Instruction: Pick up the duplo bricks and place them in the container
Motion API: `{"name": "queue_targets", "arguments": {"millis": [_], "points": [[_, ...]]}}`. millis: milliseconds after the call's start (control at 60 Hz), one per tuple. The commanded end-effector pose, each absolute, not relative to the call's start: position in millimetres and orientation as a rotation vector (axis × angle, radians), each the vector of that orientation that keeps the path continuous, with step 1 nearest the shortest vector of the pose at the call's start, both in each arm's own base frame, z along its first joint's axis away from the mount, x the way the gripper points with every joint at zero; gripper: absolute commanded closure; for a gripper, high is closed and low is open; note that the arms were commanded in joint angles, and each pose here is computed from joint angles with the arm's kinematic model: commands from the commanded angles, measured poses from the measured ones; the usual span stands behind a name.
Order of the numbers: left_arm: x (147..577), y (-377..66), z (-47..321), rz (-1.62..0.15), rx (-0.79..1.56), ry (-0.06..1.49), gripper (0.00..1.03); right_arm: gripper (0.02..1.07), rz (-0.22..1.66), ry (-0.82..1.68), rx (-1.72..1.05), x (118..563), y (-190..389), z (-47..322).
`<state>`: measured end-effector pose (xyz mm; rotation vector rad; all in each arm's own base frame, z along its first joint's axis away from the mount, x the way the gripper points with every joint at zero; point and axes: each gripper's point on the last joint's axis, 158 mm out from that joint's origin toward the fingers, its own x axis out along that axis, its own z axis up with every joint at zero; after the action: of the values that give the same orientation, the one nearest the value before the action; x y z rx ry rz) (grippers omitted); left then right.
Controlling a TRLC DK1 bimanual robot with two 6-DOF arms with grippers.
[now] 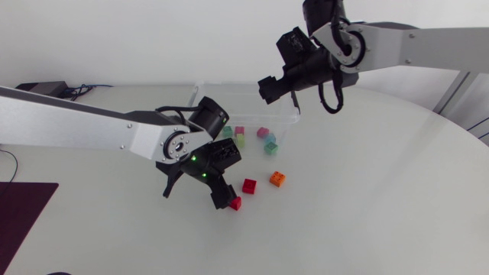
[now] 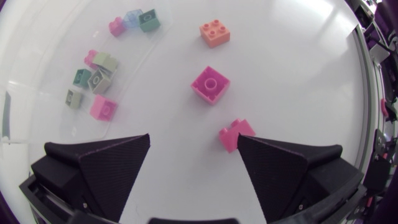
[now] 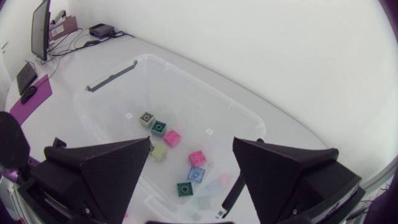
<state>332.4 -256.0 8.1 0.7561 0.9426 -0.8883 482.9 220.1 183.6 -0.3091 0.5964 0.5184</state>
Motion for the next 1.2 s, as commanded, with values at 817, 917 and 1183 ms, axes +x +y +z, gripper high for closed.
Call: {"name": "queue_targets", "arguments": {"millis": [817,917,1183], "points": [[294,-272,-11,-0.653,0.558,1.39,0.08,0.07,0.483,0.677,-0.306,388,149,135],[295,-271,-21,-0.637,0.56,1.409,0.08,0.07,0.485,0.685,-0.303,385,148,130],[300,-276,-32,-0.627,0.554,1.419,0.31,0.07,0.489,0.703,-0.3,370,141,116]]}}
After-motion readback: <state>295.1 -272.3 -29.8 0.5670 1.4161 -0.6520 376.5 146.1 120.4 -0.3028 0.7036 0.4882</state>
